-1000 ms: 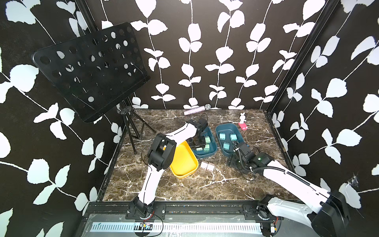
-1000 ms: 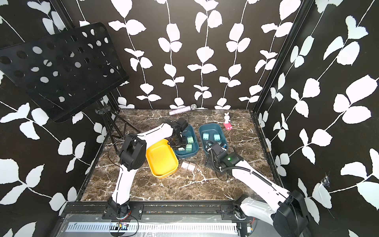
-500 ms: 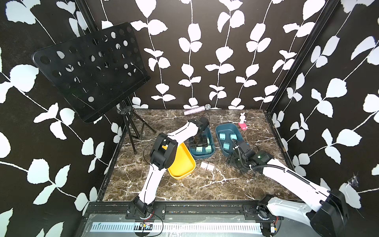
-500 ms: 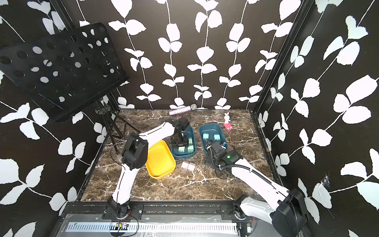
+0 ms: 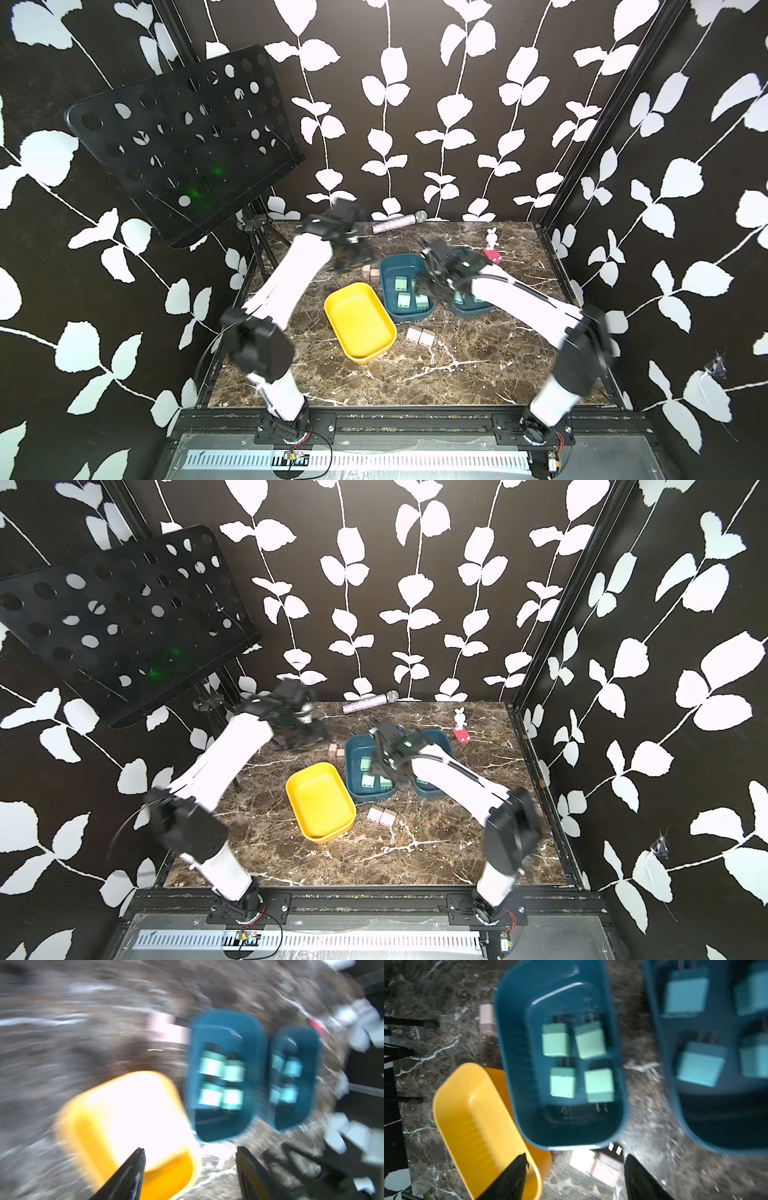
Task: Place the plugs by color into the storage box
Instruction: Adjust the storage box at the center of the board, then move the storage box to the center of the board.
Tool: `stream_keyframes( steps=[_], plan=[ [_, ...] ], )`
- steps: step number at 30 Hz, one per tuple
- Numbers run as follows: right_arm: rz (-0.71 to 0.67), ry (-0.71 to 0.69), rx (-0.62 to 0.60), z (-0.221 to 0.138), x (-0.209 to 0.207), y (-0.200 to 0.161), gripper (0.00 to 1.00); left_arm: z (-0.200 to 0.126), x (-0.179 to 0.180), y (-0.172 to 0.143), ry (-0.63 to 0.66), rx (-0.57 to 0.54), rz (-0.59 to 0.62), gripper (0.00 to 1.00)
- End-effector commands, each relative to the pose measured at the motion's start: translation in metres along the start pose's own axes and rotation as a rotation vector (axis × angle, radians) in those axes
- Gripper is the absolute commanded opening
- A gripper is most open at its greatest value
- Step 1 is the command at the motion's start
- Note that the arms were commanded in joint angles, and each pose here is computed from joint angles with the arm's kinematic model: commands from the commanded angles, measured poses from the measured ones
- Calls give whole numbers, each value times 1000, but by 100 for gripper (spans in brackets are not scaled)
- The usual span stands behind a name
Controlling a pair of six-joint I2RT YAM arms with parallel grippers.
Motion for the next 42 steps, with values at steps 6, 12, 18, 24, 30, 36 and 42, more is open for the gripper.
stream_keyframes(
  steps=[6,12,18,24,30,36,42],
  plan=[
    [-100,-10,115,64,58,16,72,2,57,-85,60,166,-86,70],
    [-78,-110,152,98,50,24,72,16,65,-117,44,189,-152,70],
    [-35,-202,150,104,19,31,68,37,71,-129,54,257,-125,70],
    [19,-271,131,92,-27,39,65,58,75,-125,60,301,-62,69],
    [40,-167,88,70,-33,42,67,74,77,-119,58,308,-58,67],
    [-23,-73,75,54,4,38,69,87,88,-127,135,393,-52,56],
    [-84,-21,114,64,49,23,70,73,121,-138,273,407,-55,52]
  ],
)
Point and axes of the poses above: each gripper's point midway between its finger pads, its own z axis out along the fingers, its own x axis along the line the jaws close on, y = z × x, the point moved 7 cm from there along -z, back along the fingers, and after that the axes turned 15 degrees about z, right-handed, at the moved point
